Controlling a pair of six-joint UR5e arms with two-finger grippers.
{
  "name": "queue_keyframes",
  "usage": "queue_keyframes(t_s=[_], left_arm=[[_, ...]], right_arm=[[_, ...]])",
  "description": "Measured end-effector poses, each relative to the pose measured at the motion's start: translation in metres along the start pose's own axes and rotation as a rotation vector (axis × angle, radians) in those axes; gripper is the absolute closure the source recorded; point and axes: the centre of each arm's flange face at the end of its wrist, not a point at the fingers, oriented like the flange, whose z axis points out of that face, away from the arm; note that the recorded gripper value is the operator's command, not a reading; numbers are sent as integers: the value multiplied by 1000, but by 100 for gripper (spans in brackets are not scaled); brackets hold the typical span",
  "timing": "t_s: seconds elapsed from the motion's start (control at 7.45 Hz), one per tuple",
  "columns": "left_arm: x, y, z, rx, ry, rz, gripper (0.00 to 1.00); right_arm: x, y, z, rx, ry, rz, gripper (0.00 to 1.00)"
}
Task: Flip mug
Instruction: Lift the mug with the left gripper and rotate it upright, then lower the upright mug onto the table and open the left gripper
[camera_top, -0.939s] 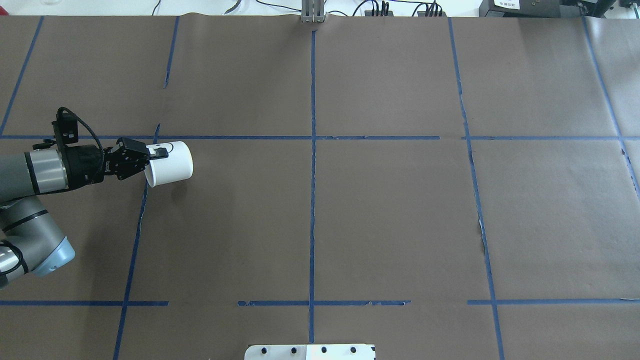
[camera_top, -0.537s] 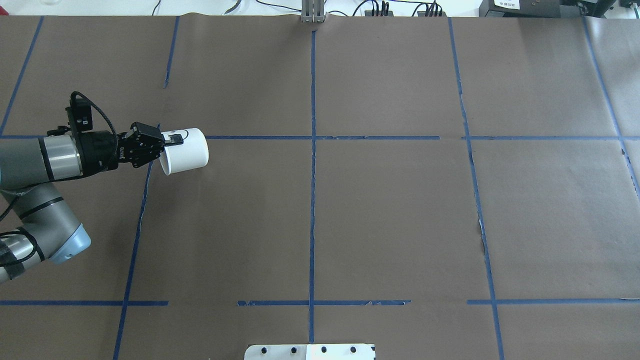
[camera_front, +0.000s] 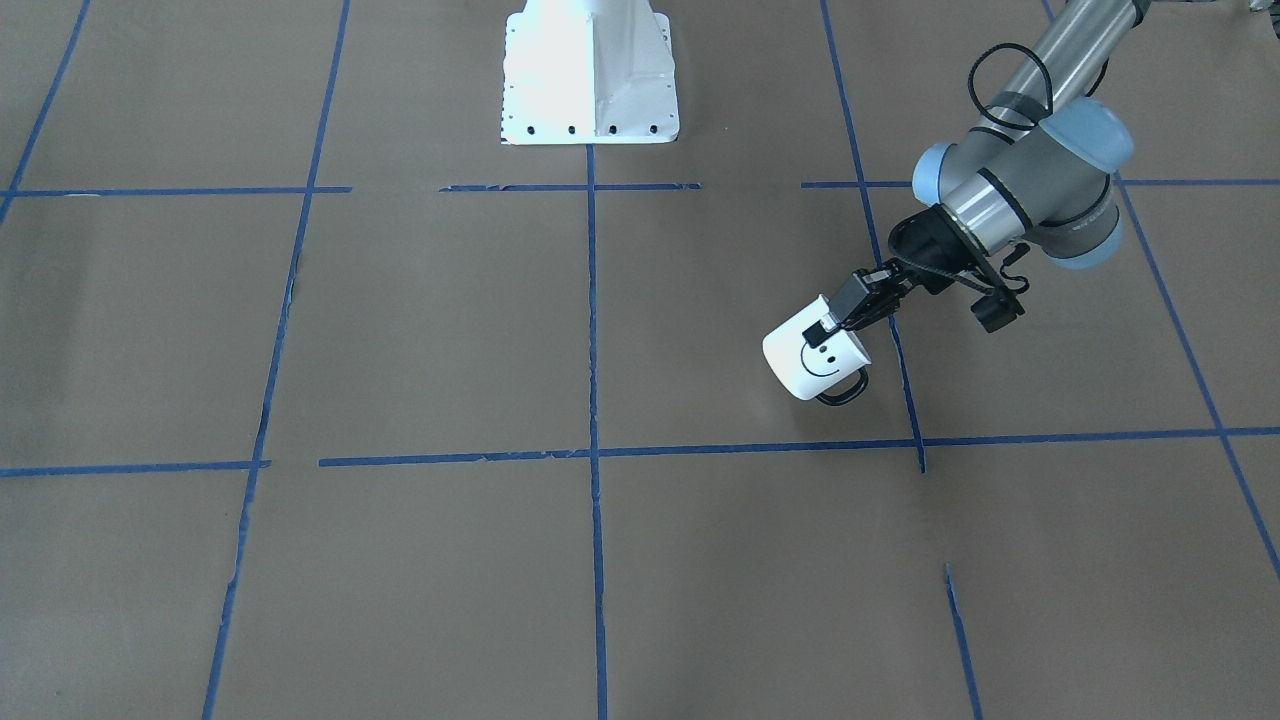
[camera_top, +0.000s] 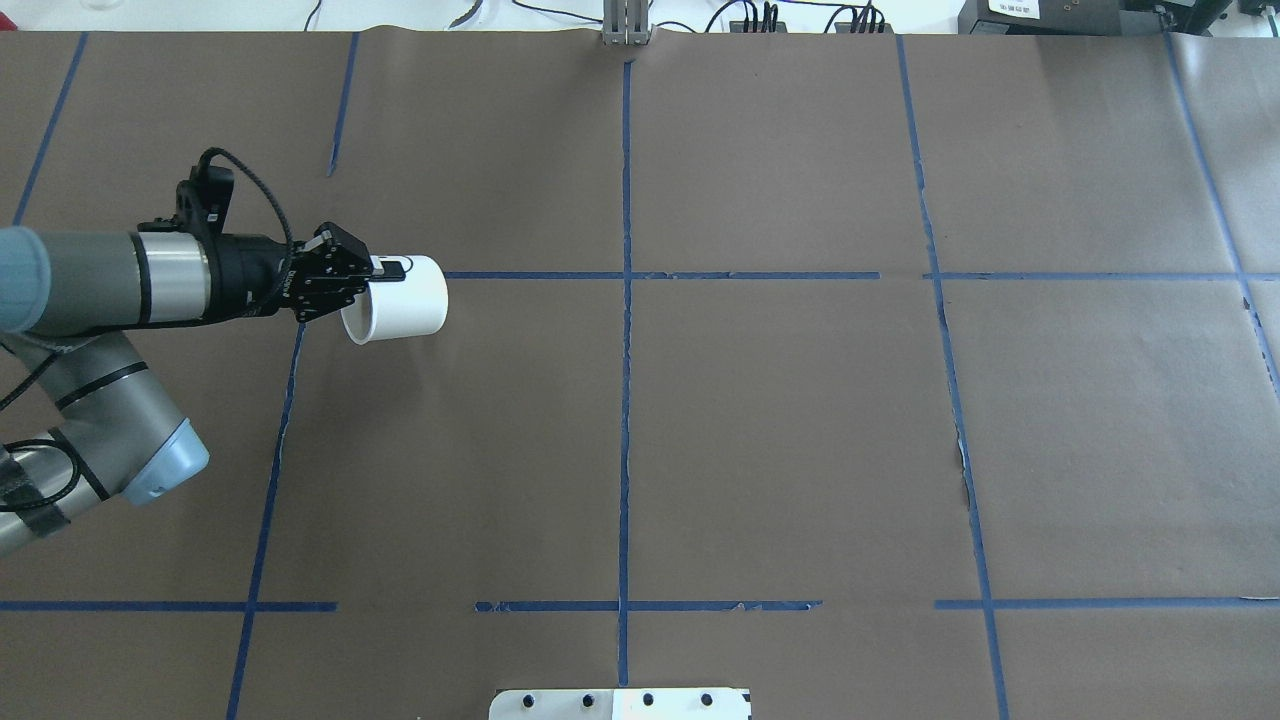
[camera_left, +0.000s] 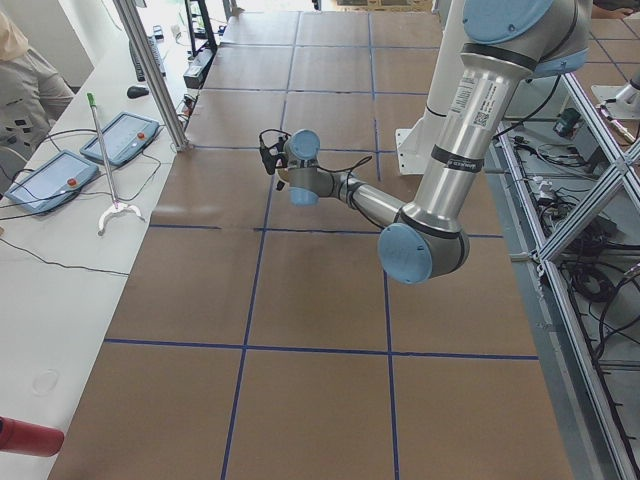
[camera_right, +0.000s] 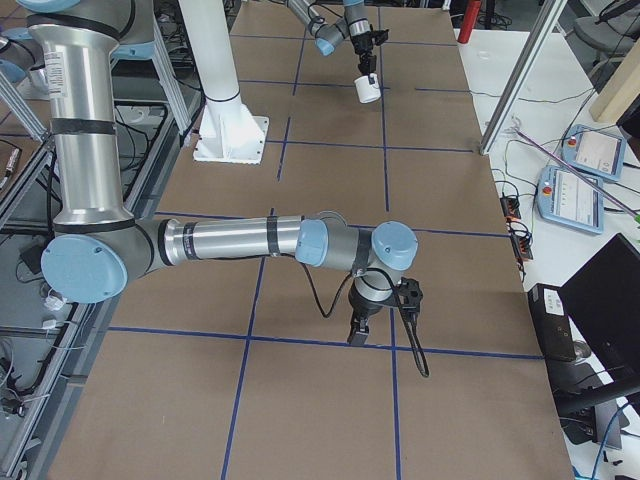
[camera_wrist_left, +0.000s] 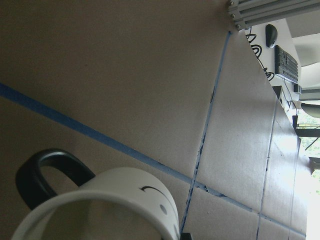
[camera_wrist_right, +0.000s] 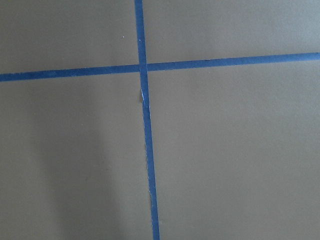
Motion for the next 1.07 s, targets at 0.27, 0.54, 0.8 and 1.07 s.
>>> queue_keyframes(t_s=[0.27,0.54,0.8,1.07], left_arm=[[76,13,33,28,-197,37,100],[131,57,71,-7,-373,69,100],[152,117,128,-78,-495,71,100],[162,149,169,-105,-596,55,100]], right_arm=[[0,0,0,0,0,0,0],[0,0,0,0,0,0,0],[0,0,0,0,0,0,0],[0,0,0,0,0,0,0]])
